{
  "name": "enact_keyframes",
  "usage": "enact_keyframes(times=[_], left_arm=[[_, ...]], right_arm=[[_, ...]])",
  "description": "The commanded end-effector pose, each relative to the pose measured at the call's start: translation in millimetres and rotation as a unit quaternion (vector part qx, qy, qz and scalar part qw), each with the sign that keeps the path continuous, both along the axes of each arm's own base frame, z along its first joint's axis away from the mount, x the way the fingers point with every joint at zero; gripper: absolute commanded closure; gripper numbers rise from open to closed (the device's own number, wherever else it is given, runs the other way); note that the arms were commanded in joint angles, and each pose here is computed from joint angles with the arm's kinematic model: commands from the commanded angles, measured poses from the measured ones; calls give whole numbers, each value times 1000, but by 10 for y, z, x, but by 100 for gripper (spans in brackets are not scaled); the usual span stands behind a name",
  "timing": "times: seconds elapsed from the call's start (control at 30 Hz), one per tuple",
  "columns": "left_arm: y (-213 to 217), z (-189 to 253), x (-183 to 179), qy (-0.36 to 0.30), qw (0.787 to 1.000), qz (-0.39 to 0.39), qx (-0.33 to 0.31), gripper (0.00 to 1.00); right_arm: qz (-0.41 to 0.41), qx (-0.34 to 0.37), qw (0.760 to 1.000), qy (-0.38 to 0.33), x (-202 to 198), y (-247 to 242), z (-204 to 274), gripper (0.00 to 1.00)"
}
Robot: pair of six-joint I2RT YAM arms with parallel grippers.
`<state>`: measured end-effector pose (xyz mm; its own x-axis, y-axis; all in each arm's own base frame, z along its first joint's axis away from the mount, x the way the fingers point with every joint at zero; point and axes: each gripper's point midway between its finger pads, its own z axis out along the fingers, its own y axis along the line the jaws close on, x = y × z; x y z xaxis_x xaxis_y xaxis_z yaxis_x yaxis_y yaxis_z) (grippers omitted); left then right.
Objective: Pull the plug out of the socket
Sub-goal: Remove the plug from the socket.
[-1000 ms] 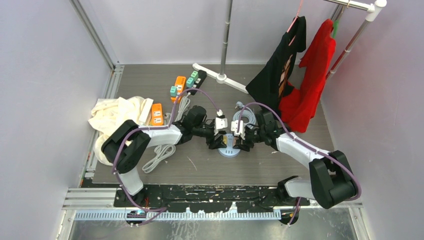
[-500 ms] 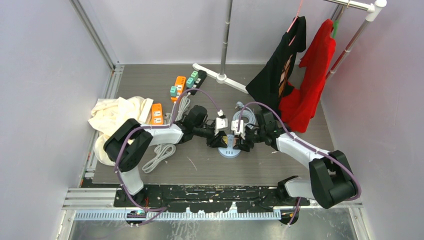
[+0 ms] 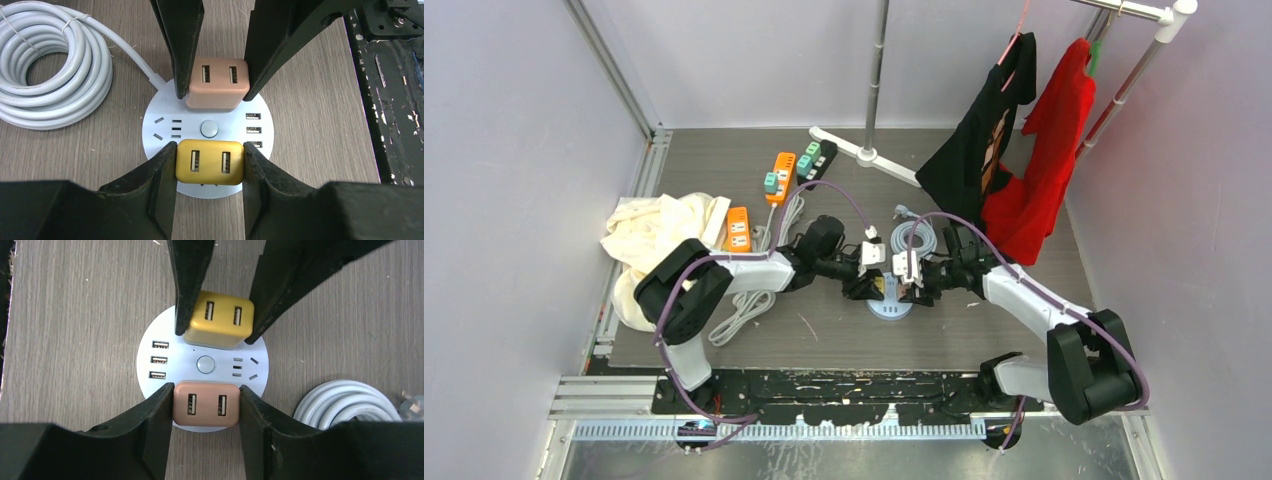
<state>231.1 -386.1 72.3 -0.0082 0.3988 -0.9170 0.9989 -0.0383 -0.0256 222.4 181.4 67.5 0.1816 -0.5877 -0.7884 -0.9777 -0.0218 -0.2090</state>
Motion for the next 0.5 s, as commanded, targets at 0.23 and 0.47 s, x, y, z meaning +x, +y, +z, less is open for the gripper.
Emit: enact_keyframes(times=[0.23,0.47], left_arm=[[190,-450,-89,40,997,32,64,100],[239,-533,-122,47,995,29,83,100]], right_arm=[[-44,39,998,-10,296,77,231,99],[20,-3,1000,5,-143,-186,72,99]])
